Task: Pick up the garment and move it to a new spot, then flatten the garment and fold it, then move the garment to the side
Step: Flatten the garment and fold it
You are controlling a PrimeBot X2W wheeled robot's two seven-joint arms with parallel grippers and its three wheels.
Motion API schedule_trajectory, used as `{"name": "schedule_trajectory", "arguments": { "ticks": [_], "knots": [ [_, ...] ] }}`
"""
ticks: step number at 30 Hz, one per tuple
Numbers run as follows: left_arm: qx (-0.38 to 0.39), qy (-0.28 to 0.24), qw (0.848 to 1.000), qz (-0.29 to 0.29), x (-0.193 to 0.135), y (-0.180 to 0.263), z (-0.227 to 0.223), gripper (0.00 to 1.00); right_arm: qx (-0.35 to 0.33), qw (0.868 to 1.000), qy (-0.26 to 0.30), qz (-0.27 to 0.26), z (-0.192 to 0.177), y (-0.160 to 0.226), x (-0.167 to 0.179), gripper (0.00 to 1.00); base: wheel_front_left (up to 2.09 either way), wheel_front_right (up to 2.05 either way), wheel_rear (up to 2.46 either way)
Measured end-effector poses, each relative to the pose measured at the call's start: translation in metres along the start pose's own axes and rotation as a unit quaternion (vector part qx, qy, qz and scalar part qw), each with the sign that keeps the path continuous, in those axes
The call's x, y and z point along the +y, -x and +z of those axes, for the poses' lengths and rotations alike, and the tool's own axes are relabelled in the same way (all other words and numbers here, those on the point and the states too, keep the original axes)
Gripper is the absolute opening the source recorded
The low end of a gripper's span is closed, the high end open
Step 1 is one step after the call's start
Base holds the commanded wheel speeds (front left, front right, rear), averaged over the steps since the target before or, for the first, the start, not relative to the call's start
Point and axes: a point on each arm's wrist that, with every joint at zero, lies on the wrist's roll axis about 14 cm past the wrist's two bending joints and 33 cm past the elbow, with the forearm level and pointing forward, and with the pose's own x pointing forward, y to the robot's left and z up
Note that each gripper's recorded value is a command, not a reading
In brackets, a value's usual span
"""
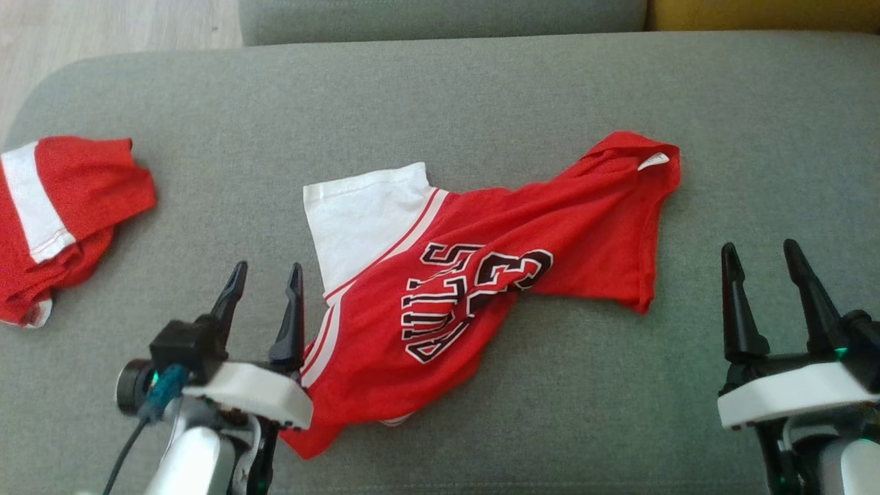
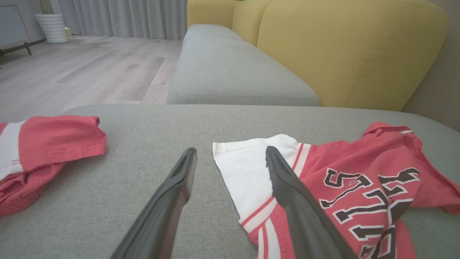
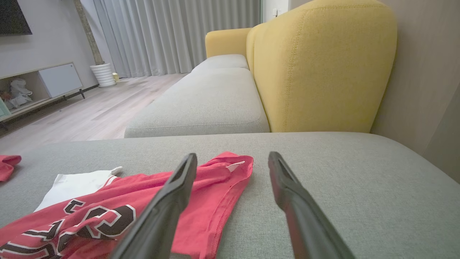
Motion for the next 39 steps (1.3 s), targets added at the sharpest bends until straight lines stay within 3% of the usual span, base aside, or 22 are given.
{"name": "schedule_trajectory", "arguments": {
  "ticks": [12, 18, 25, 26, 27, 28, 33, 39],
  "knots": [
    [0.097, 0.032, 0.994, -0.036, -0.004, -0.089, -0.030, 1.00, 0.014, 1.000, -0.009, 0.001, -0.014, -0.022, -0.001, 1.00, 0.00, 0.00, 0.00],
    [0.194, 0.042, 0.980, -0.029, 0.005, -0.102, -0.084, 1.00, 0.026, 1.000, -0.016, -0.006, -0.026, -0.026, -0.006, 1.00, 0.00, 0.00, 0.00],
    [0.234, 0.051, 0.971, -0.023, 0.008, -0.115, -0.105, 1.00, 0.032, 0.999, -0.016, -0.023, -0.031, -0.027, -0.018, 1.00, 0.00, 0.00, 0.00],
    [0.236, 0.050, 0.970, -0.024, 0.008, -0.118, -0.105, 0.47, 0.034, 0.999, -0.016, -0.026, -0.032, -0.027, -0.019, 1.00, 0.00, 0.00, 0.00],
    [0.235, 0.050, 0.970, -0.026, 0.007, -0.121, -0.104, 0.13, 0.037, 0.999, -0.016, -0.028, -0.034, -0.026, -0.021, 1.00, 0.00, 0.00, 0.00],
    [0.236, 0.049, 0.970, -0.027, 0.008, -0.122, -0.105, 0.00, 0.040, 0.999, -0.017, -0.030, -0.037, -0.026, -0.022, 1.00, 0.00, 0.00, 0.00],
    [0.228, 0.047, 0.972, -0.028, 0.010, -0.120, -0.107, 0.00, 0.054, 0.998, -0.019, -0.041, -0.047, -0.031, -0.030, 1.00, 0.00, 0.00, 0.00],
    [0.205, 0.045, 0.977, -0.032, 0.006, -0.123, -0.098, 0.00, 0.057, 0.998, -0.018, -0.029, -0.046, -0.073, -0.036, 1.00, 0.00, 0.00, 0.00]
  ]
}}
